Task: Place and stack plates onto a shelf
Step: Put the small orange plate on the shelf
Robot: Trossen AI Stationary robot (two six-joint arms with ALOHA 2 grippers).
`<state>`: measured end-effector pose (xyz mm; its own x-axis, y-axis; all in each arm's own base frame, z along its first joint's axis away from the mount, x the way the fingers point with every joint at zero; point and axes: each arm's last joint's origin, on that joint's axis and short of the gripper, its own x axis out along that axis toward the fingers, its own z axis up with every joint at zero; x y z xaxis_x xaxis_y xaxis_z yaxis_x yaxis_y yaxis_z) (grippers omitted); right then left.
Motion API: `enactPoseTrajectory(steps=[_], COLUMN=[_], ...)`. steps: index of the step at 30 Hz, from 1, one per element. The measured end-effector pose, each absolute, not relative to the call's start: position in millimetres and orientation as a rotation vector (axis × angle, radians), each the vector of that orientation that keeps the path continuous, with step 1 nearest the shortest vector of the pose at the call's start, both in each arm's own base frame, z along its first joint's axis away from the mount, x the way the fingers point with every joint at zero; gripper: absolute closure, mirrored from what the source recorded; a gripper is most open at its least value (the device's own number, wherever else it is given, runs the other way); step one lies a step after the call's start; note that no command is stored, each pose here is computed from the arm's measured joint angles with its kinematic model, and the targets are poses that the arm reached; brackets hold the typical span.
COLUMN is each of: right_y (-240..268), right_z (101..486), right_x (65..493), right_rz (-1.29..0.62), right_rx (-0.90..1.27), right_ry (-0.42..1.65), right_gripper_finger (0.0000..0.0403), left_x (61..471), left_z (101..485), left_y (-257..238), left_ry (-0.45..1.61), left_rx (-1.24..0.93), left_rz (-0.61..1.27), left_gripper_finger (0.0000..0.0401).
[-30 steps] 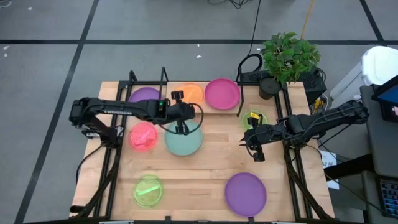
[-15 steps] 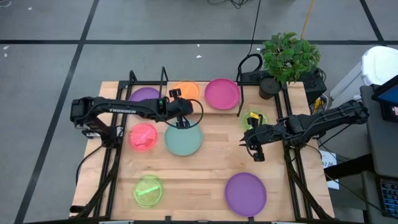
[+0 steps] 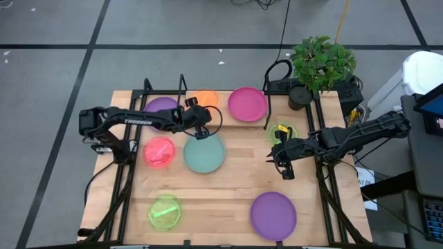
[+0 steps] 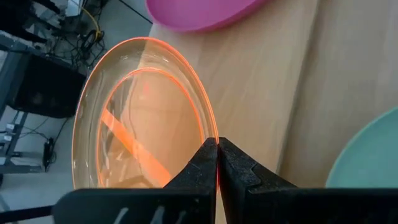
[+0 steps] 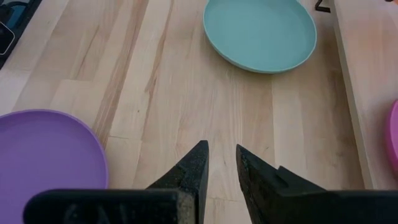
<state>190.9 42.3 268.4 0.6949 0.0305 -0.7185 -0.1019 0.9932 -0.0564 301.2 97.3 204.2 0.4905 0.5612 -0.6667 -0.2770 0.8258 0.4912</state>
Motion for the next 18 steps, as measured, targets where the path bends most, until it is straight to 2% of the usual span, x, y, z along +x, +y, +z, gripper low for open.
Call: enactPoseTrajectory(steps=[18], right_y=[42], right_z=[268], right_x=[191], right_rz=[0.079], right_rx=[-0.105], right_ry=[0.799], right_gripper_finger=[0.0335], left_x=[294], left_z=[191], left_y=[114], left_ry=[0.874], left_rx=[0.339], left_rz=[0.513], left_gripper_finger=[0.0396])
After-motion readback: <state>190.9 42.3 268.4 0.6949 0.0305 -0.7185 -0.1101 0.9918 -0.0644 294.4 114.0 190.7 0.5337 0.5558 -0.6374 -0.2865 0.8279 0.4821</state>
